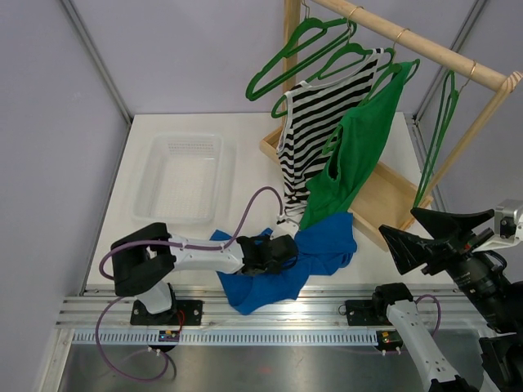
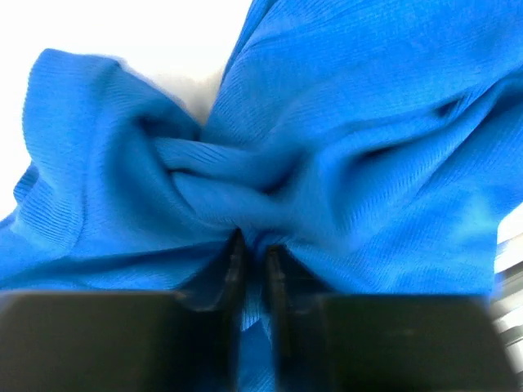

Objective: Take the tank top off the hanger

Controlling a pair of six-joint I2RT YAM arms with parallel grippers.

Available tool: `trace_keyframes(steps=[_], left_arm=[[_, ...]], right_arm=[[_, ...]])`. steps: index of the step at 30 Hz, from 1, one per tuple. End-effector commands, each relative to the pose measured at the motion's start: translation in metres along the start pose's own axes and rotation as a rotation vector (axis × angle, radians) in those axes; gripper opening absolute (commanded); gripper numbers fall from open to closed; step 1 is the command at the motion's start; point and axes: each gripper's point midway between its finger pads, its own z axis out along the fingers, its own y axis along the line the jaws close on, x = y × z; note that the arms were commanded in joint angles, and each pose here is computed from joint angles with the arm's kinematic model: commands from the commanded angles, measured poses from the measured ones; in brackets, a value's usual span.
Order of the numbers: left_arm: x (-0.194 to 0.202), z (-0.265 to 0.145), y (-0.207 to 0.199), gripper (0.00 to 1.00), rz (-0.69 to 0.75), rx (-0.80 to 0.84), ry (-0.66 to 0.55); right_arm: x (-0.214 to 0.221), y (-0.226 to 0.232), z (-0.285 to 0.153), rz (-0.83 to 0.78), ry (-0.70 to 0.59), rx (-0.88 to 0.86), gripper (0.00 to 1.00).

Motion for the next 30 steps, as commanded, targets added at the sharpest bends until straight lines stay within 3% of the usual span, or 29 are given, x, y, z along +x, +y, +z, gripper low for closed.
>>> trace_keyframes(steps=[1, 4, 8, 9, 17, 23, 29, 30], left_arm=[[-0.022, -0.019, -0.005, 0.00, -0.041, -0.016, -0.077], [-0.040, -0.051, 0.015, 0.00, -0.061, -0.108, -0.145], [-0.091, -0.129, 0.050, 0.00, -0.146, -0.172, -0.347], [-0.090, -0.142, 0.063, 0.00, -0.137, -0.207, -0.351], [-0.152, -0.283, 0.124, 0.00, -0.277, -0.213, -0.648], [-0.170, -0.349, 0.177, 0.00, -0.314, -0.390, -0.760], [-0.198, -0.371, 0.216, 0.00, -0.333, -0.470, -0.785], [-0.203, -0.382, 0.239, 0.00, -0.394, -0.529, -0.806]], right_arm=[[-0.006, 0.008, -0.002, -0.038, -0.029, -0.042, 0.99], [-0.006, 0.007, -0.002, -0.041, -0.029, -0.042, 0.99], [-0.006, 0.007, -0.002, -0.047, -0.035, -0.046, 1.00], [-0.005, 0.007, -0.001, -0.049, -0.035, -0.044, 0.99], [-0.004, 0.000, 0.007, -0.052, -0.042, -0.032, 0.99], [-0.003, -0.001, 0.013, -0.047, -0.044, -0.042, 1.00], [-0.002, 0.001, 0.017, -0.032, -0.043, -0.064, 0.99], [-0.002, 0.002, 0.018, -0.027, -0.042, -0.069, 0.99]])
